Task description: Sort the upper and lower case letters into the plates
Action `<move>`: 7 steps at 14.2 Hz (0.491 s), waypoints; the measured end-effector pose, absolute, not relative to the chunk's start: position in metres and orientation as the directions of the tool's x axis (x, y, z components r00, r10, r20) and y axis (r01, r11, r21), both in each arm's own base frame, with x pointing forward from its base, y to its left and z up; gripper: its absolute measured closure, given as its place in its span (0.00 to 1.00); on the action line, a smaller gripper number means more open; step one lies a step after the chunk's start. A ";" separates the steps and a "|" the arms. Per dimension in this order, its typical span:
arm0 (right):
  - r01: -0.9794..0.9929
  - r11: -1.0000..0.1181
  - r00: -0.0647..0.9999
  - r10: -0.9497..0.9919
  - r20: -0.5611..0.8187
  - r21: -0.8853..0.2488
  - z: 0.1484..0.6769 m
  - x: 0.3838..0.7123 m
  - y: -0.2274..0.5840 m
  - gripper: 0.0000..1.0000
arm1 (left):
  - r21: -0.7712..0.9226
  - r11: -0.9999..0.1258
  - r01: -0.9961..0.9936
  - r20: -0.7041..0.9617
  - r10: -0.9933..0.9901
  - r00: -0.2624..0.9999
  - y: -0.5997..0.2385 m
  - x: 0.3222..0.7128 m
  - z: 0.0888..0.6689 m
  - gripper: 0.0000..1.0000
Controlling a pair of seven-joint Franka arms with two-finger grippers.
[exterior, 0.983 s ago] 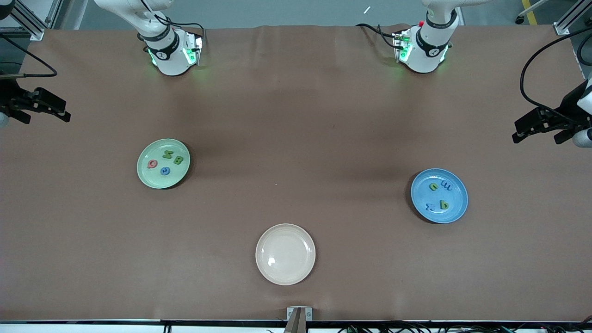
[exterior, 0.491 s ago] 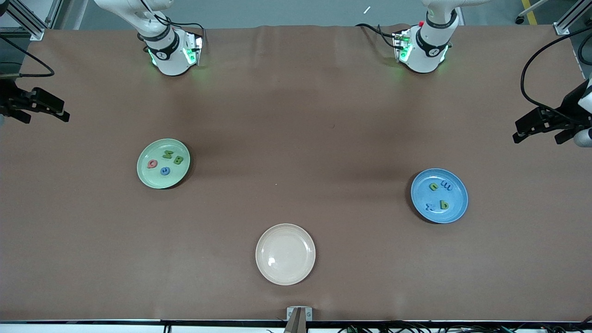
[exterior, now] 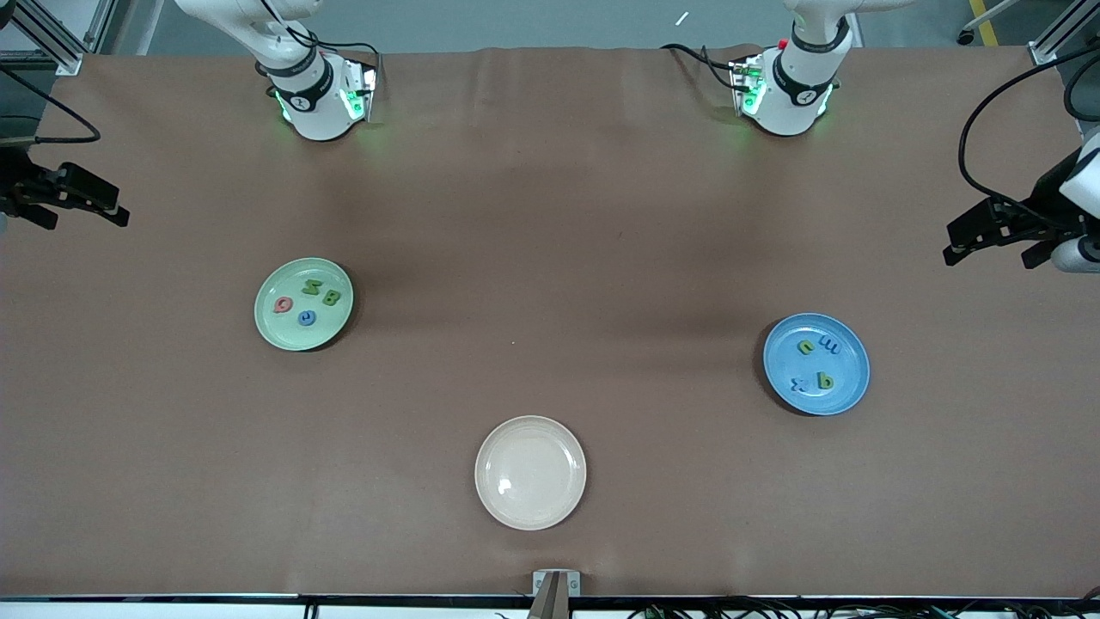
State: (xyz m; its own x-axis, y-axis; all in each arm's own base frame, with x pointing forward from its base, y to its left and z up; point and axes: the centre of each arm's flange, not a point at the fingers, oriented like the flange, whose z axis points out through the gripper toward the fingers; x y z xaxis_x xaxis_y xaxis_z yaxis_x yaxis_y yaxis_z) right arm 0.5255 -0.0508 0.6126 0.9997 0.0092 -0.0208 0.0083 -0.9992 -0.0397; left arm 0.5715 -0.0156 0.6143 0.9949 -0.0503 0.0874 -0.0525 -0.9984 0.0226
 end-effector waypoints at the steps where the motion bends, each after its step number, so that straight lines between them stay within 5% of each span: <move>1: 0.009 -0.999 1.000 0.010 -0.021 -0.036 0.613 0.526 -0.051 0.00 | 0.022 -0.998 -0.053 0.088 -0.051 0.995 -0.016 0.571 0.615 0.00; 7: 0.010 -0.999 1.000 0.011 -0.021 -0.032 0.613 0.526 -0.051 0.00 | 0.021 -0.999 -0.034 0.089 -0.032 0.996 -0.006 0.571 0.615 0.00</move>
